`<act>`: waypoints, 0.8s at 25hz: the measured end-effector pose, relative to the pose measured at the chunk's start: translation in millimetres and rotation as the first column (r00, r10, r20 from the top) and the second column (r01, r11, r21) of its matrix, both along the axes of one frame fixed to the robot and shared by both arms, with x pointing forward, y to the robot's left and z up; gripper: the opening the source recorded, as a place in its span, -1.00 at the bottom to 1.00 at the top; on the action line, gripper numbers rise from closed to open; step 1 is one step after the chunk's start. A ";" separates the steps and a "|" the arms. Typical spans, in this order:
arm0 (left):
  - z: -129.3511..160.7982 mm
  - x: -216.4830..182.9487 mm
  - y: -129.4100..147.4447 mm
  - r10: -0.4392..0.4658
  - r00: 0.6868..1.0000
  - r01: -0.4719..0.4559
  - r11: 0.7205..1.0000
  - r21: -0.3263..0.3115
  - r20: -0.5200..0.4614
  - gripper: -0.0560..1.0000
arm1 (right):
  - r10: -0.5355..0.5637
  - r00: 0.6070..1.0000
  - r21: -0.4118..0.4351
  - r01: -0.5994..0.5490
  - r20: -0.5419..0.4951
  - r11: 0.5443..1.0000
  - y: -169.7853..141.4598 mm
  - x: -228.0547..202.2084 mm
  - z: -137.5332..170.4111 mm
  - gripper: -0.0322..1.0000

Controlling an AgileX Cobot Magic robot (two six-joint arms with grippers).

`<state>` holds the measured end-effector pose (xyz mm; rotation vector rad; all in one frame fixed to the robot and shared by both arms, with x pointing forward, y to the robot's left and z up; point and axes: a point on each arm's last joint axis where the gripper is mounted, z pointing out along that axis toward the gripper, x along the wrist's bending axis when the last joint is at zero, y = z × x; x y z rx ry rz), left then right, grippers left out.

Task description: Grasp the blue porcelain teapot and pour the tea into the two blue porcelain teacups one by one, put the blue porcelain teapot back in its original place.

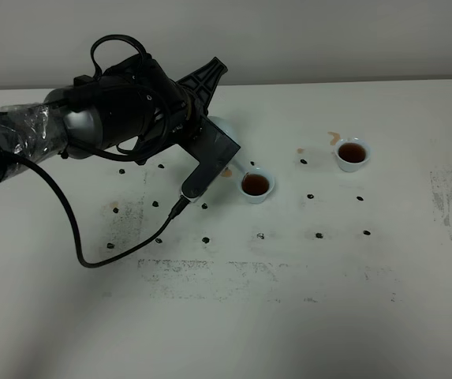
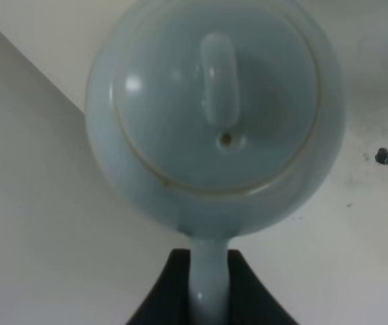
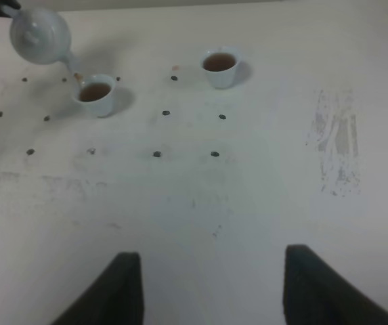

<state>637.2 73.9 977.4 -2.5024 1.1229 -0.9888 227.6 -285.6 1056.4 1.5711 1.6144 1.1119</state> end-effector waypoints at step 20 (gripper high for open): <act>21.8 -11.5 2.6 0.397 0.901 -0.434 0.822 -0.367 -0.177 -0.73 | 0.000 1.000 0.000 0.000 0.000 1.000 0.0 0.0 0.0 0.01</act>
